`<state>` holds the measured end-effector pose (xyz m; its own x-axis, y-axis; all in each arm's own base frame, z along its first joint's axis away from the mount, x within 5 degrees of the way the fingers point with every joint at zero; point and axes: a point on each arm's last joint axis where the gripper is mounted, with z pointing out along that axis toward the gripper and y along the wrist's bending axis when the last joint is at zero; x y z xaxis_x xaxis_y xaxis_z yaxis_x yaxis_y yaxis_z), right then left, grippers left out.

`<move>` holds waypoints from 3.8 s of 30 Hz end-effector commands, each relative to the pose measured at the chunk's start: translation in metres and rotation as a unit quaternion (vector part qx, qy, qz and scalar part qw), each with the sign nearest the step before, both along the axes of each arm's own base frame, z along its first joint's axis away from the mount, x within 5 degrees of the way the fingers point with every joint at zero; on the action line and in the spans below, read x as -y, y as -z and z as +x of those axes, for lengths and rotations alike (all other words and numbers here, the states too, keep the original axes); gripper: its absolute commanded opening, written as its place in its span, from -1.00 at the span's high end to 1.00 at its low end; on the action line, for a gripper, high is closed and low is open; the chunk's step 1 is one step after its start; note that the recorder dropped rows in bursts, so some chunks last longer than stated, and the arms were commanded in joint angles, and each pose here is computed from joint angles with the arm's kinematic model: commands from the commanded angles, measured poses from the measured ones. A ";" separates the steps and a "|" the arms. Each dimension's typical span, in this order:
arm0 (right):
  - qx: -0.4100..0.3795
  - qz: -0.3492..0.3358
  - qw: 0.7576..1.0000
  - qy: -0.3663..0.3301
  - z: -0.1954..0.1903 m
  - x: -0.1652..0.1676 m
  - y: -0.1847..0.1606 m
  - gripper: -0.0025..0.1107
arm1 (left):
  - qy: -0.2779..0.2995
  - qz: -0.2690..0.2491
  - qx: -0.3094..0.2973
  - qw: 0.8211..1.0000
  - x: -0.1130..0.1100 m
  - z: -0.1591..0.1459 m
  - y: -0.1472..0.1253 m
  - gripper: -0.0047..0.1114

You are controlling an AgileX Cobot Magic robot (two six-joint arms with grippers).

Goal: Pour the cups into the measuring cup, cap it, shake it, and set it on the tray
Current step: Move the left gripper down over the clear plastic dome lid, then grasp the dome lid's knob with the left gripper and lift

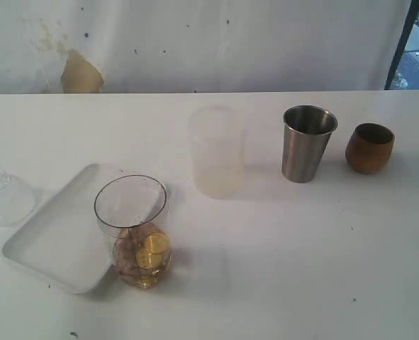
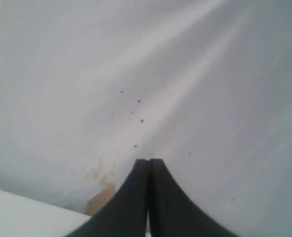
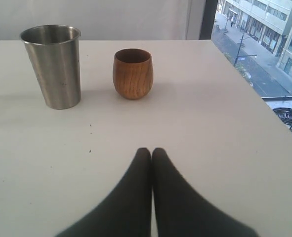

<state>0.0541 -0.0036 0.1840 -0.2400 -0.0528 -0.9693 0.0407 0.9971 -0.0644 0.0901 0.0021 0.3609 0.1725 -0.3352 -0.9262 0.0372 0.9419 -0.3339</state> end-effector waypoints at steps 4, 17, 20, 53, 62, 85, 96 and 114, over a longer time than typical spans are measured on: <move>0.005 -0.002 1.000 0.005 0.000 0.001 -0.001 0.96 | -0.047 0.097 -0.235 0.966 -0.010 0.095 -0.040 0.92; 0.005 -0.002 1.000 0.005 0.000 0.001 -0.001 0.96 | 0.066 0.175 -0.610 0.770 -0.007 0.215 0.048 0.48; 0.005 -0.002 1.000 0.005 0.000 0.001 -0.001 0.96 | 0.079 0.168 -0.644 0.742 -0.006 0.228 0.073 -0.03; 0.005 -0.002 1.000 0.005 0.000 0.001 -0.001 0.96 | 0.132 0.198 -0.662 0.710 -0.002 0.288 0.185 -0.09; 0.005 -0.002 1.000 0.005 0.000 0.001 -0.001 0.96 | 0.130 0.198 -0.657 0.716 -0.002 0.289 0.185 -0.09; 0.005 -0.002 1.000 0.005 0.000 0.001 -0.001 0.96 | 0.135 0.193 -0.676 0.699 -0.002 0.295 0.164 -0.07; 0.005 -0.002 1.000 0.005 0.000 0.001 -0.001 0.96 | 0.134 0.193 -0.672 0.703 -0.002 0.296 0.164 0.72; 0.005 0.004 1.000 0.006 0.000 0.001 -0.001 0.96 | 0.146 0.209 -0.638 0.726 0.001 0.289 0.080 0.92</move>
<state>0.0541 -0.0036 0.1840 -0.2397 -0.0449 -0.9698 0.0426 0.9975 -0.0567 0.3854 0.0051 0.2542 -0.9459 0.1684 -0.2775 0.1585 0.9857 0.0579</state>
